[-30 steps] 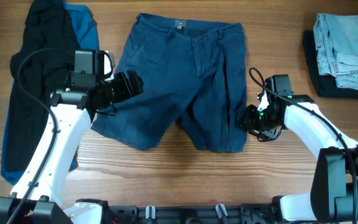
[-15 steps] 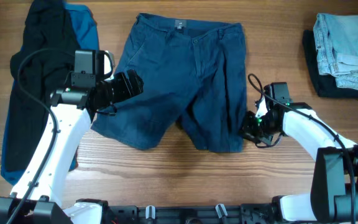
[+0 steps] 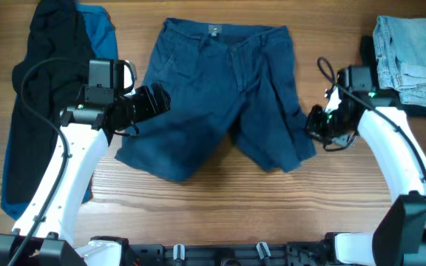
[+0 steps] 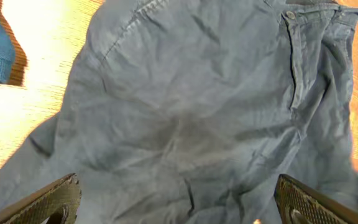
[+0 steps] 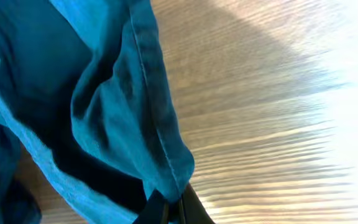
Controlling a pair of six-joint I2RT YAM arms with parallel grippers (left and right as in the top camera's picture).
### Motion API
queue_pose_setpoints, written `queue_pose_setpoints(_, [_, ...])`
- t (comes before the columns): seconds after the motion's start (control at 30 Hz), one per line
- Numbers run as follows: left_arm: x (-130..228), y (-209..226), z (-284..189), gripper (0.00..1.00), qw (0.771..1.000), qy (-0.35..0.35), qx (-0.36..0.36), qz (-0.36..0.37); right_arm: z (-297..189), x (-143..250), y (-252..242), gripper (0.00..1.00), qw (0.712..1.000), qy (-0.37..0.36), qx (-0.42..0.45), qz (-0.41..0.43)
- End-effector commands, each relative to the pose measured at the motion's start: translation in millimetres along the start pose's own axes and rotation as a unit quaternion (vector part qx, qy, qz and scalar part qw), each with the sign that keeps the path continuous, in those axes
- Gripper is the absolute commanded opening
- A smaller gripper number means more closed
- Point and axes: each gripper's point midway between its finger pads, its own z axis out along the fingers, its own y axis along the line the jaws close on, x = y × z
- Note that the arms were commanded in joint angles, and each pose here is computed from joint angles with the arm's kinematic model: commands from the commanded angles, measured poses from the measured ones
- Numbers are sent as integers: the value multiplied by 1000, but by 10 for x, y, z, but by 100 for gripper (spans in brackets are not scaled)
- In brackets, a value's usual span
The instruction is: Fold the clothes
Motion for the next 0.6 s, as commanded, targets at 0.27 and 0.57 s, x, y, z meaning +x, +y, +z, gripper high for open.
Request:
queue_pose_setpoints(0.27, [-100,-52,-99,100,1000,-22,7,5,-609,-197,-527,4,981,-56,185,-2])
queue_pose_setpoints(0.57, [-103,-55,-99,100,1000,-22,7,17,-610,-454,-156,94,994,-84,64,-3])
